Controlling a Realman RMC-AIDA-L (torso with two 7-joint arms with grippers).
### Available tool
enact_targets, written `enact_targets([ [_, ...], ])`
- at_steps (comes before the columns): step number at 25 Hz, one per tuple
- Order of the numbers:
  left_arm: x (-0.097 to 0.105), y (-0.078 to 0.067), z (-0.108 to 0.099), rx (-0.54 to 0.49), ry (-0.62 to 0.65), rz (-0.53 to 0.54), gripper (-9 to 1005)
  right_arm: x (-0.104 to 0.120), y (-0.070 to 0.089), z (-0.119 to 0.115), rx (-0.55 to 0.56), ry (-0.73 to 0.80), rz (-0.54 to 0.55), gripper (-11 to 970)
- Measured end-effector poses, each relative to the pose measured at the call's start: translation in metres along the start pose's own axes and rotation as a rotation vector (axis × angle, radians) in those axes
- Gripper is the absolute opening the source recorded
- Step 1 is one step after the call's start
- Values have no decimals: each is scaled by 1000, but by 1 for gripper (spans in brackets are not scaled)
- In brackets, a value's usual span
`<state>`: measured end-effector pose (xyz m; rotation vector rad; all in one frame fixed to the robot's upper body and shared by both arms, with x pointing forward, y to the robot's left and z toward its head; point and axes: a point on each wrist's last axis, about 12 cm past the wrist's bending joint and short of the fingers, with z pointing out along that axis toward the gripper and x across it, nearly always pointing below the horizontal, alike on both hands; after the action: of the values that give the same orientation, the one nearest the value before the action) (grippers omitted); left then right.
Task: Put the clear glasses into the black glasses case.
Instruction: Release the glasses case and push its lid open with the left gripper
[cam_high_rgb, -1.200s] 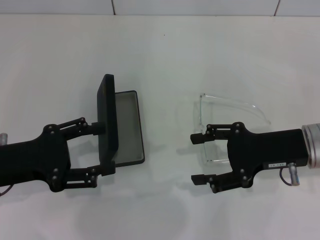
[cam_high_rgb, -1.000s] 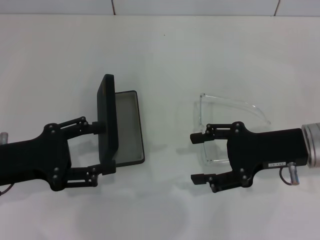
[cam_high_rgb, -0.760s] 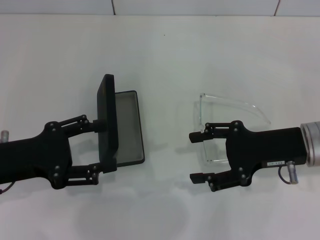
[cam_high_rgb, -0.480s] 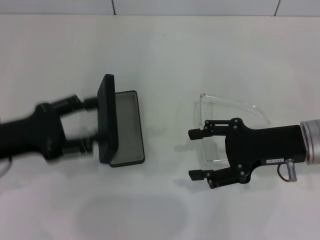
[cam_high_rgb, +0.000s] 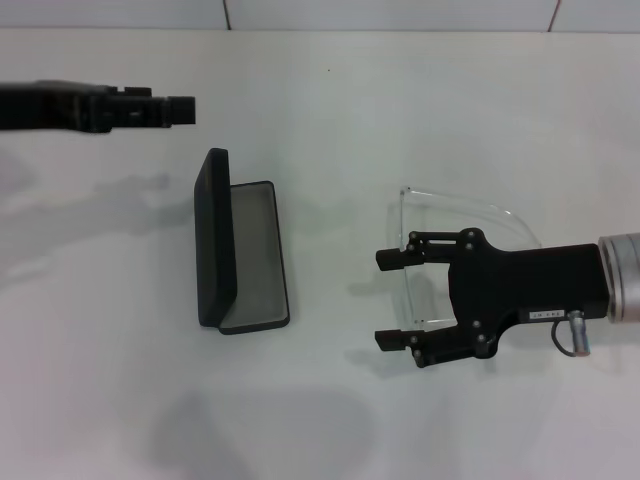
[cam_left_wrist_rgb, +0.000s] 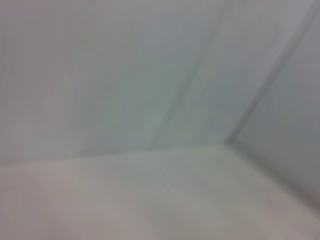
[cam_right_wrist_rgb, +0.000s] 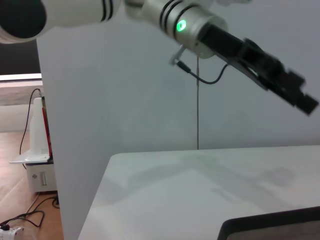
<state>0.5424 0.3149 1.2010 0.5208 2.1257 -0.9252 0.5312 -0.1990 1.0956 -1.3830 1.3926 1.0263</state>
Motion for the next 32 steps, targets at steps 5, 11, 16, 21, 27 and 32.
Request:
enact_targets([
  [5, -25, -17, 20, -149, 223, -24, 859, 0, 0, 0, 4, -5, 3, 795],
  [11, -31, -47, 51, -278, 419, 54, 847, -1, 0, 0, 7, -13, 4, 795],
  [16, -28, -54, 69, -328, 482, 56, 845, -2, 1, 3, -9, -12, -4, 795],
  [21, -23, -49, 83, -323, 526, 5, 845, -3, 1, 4, -11, -3, -24, 795],
  [27, -17, -39, 97, -318, 545, -47, 844, -3, 2, 4, -9, -3, -47, 795],
  [32, -20, -38, 100, -322, 529, -45, 845, -2, 2, 4, -9, -3, -52, 795],
])
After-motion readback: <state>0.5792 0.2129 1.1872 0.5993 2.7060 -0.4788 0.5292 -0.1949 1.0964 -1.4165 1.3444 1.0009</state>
